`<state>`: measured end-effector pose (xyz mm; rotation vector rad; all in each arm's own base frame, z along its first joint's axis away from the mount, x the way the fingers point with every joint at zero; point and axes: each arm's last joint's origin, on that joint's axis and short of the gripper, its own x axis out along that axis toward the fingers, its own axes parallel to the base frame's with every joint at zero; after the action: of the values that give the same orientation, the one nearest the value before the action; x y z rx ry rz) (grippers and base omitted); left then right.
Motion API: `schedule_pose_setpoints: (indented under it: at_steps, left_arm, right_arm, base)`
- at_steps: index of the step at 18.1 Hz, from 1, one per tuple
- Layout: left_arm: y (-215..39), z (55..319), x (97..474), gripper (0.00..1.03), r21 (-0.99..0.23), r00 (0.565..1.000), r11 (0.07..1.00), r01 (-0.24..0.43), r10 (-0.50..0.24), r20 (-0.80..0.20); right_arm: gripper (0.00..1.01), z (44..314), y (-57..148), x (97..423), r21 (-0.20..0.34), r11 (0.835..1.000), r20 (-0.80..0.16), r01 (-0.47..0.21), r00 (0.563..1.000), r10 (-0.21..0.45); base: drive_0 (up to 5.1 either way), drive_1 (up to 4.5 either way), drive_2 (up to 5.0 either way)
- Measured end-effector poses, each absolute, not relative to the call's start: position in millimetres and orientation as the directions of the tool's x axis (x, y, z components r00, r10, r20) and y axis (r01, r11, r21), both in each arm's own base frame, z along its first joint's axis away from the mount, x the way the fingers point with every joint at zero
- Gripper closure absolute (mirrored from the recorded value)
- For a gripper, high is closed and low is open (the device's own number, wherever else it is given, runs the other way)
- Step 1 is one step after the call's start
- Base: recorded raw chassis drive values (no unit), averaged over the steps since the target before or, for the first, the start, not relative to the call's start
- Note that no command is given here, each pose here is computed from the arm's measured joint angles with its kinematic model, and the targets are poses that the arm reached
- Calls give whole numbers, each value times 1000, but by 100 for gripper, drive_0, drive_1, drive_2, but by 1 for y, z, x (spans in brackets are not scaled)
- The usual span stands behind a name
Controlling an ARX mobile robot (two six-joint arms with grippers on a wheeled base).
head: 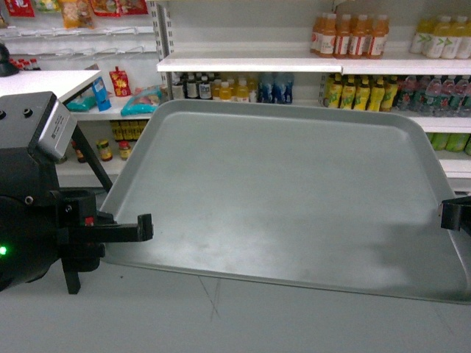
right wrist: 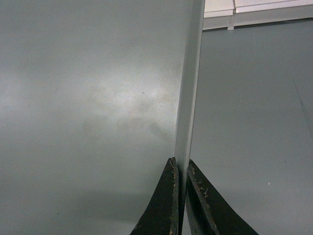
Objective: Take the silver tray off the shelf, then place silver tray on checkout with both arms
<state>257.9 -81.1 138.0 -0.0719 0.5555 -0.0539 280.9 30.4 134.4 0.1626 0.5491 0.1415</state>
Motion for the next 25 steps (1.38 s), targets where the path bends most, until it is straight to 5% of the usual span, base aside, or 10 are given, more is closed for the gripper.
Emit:
schedule_pose_setpoints:
  at_steps: [25]
  left_arm:
    - [-82,137,257,100,-80,846,996,33,-71,-529]
  right_arm:
    - [98,133,30,280,190,978,-511,-88,841,175]
  base:
    - [-499,245,245]
